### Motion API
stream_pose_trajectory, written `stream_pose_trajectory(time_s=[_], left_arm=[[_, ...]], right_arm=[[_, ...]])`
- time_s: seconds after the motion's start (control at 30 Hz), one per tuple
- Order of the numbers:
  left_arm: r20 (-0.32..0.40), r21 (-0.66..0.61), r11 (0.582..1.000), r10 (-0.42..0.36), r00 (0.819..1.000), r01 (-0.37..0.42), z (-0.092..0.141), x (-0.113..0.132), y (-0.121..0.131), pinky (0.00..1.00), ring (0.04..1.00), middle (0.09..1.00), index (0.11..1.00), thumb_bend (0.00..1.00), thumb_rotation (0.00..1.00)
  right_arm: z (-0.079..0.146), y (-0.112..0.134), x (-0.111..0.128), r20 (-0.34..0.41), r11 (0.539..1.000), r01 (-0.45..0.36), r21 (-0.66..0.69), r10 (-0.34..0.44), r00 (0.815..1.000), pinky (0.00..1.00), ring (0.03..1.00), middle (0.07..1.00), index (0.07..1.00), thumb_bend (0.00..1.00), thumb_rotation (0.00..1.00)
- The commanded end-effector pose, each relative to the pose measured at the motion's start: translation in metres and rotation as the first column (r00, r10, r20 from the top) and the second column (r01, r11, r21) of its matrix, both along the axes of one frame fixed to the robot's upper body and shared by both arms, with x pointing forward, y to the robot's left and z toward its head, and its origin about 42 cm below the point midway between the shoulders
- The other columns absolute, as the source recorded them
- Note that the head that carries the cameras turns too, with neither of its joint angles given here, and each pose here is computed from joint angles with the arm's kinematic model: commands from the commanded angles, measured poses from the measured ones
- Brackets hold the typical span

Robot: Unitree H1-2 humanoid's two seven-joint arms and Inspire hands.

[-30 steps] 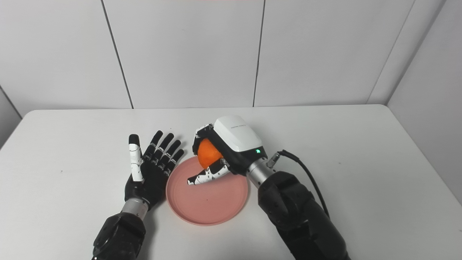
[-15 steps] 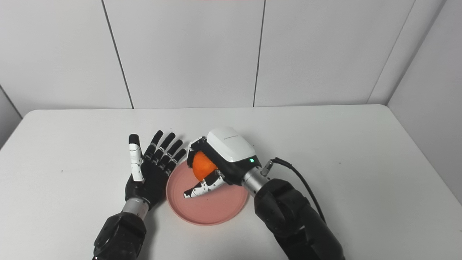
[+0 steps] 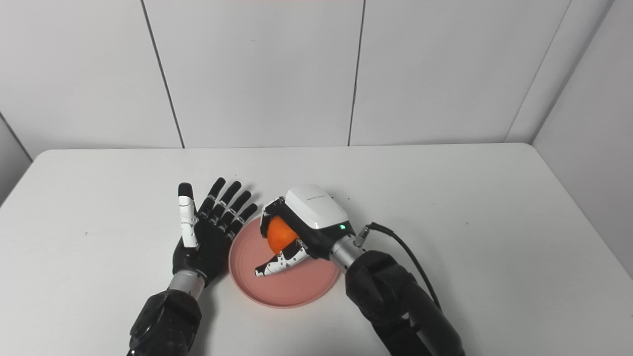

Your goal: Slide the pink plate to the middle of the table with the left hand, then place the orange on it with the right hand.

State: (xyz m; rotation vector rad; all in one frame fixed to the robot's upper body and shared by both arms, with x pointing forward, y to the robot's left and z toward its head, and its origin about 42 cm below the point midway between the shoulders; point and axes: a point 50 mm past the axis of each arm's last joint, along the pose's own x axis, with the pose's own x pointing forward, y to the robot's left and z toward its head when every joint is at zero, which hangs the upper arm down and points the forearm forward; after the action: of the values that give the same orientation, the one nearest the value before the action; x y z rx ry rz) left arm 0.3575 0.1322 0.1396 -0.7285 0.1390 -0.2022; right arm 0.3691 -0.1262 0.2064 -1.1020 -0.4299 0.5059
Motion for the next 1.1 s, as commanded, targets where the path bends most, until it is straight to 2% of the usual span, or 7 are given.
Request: stream_pose_trajectory(time_s=[0.0, 0.27, 0.37, 0.57, 0.7, 0.9, 1.07], left_arm=[[-0.102, -0.017, 1.0, 0.005, 0.995, -0.007, -0.018, -0.012, -0.015, 0.82, 0.869, 0.903, 0.945, 0.86, 0.77], [-0.101, -0.006, 1.0, -0.001, 0.995, 0.0, -0.019, -0.012, -0.016, 0.85, 0.857, 0.891, 0.946, 0.86, 0.78], [-0.098, -0.005, 1.0, -0.003, 0.995, 0.003, -0.019, -0.012, -0.016, 0.83, 0.842, 0.895, 0.952, 0.86, 0.79], [-0.104, -0.024, 1.0, -0.008, 0.995, 0.006, -0.019, -0.012, -0.016, 0.81, 0.835, 0.887, 0.953, 0.85, 0.79], [-0.11, -0.037, 0.999, -0.005, 0.994, 0.001, -0.018, -0.013, -0.018, 0.66, 0.793, 0.878, 0.94, 0.85, 0.76], [-0.11, -0.031, 0.999, 0.001, 0.994, -0.005, -0.019, -0.012, -0.018, 0.75, 0.858, 0.885, 0.949, 0.84, 0.76], [-0.103, -0.005, 1.0, 0.002, 0.995, -0.002, -0.02, -0.012, -0.018, 0.74, 0.811, 0.863, 0.953, 0.84, 0.79]], right_arm=[[0.016, 0.005, 0.002, 0.08, 0.999, -0.035, 0.028, 0.033, 0.996, 0.14, 0.193, 0.26, 0.253, 0.68, 0.22], [0.004, 0.006, 0.002, 0.076, 0.999, -0.037, 0.02, 0.036, 0.997, 0.14, 0.194, 0.264, 0.251, 0.68, 0.19], [0.004, 0.008, 0.001, 0.065, 0.999, -0.044, 0.022, 0.043, 0.997, 0.14, 0.204, 0.289, 0.435, 0.55, 0.15], [0.006, 0.01, -0.002, 0.084, 0.998, -0.054, 0.03, 0.052, 0.995, 0.18, 0.25, 0.332, 0.47, 0.52, 0.15], [0.008, 0.008, -0.006, 0.099, 0.998, -0.062, 0.028, 0.059, 0.993, 0.26, 0.325, 0.406, 0.478, 0.52, 0.17], [0.007, 0.006, -0.012, 0.159, 0.997, -0.08, 0.005, 0.078, 0.984, 0.39, 0.428, 0.491, 0.488, 0.52, 0.18], [0.008, 0.005, -0.014, 0.176, 0.996, -0.09, -0.024, 0.093, 0.98, 0.46, 0.51, 0.582, 0.612, 0.84, 0.55]])
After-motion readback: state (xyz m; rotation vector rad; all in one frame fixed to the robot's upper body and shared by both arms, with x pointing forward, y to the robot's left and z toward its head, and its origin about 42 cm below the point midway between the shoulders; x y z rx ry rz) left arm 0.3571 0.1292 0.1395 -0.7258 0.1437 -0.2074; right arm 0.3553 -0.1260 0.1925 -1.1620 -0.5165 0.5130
